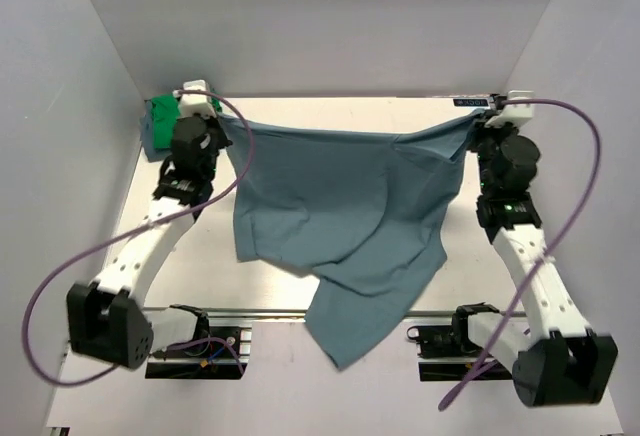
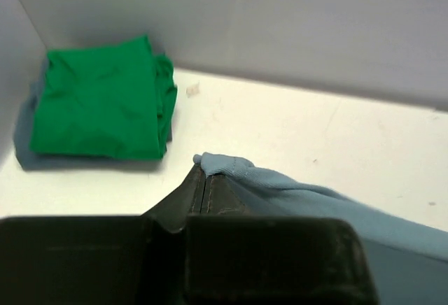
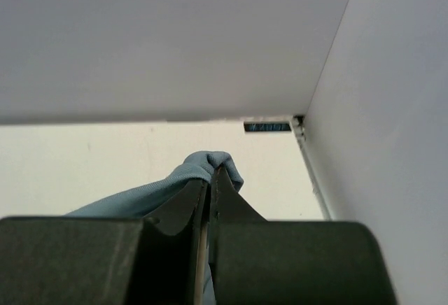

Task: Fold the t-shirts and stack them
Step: Flatten out the tshirt

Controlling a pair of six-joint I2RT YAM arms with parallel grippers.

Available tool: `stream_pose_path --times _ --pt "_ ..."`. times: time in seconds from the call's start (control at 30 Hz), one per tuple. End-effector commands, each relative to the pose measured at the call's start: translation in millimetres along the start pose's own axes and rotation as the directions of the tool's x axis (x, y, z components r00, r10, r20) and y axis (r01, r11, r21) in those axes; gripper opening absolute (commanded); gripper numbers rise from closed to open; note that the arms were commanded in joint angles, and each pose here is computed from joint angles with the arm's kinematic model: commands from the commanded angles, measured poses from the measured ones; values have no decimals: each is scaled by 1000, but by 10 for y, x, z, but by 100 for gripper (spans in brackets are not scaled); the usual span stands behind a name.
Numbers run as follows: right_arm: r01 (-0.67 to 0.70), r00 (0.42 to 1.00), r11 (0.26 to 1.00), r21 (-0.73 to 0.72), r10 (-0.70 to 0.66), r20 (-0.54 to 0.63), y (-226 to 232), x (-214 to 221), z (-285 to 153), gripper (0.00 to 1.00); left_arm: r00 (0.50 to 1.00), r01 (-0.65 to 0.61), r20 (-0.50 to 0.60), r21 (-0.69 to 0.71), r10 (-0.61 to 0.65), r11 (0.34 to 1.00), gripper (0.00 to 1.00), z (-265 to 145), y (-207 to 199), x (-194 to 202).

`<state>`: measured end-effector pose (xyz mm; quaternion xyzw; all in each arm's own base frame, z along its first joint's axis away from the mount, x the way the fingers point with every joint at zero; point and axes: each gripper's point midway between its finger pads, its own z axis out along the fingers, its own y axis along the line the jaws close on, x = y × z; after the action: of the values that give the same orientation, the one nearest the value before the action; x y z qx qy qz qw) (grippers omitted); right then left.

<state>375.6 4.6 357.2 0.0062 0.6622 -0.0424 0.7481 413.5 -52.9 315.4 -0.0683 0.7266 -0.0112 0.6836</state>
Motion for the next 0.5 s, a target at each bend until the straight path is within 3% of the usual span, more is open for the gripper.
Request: stream_pose_path --times 0.0,0.2,0.43,0.47 --pt "-34 991 999 22 31 134 -13 -177 218 0 994 69 95 -79 -62 994 0 229 90 -89" --pt "34 998 999 12 -35 50 82 267 684 0 999 27 21 -124 -24 992 0 762 37 404" --pt "96 994 995 43 -93 -59 120 756 1266 0 1000 -5 3 -172 5 985 0 1316 -37 583" --pt "99 993 994 53 -95 -71 105 806 1318 0 999 -29 -43 -186 21 982 0 1429 -28 819"
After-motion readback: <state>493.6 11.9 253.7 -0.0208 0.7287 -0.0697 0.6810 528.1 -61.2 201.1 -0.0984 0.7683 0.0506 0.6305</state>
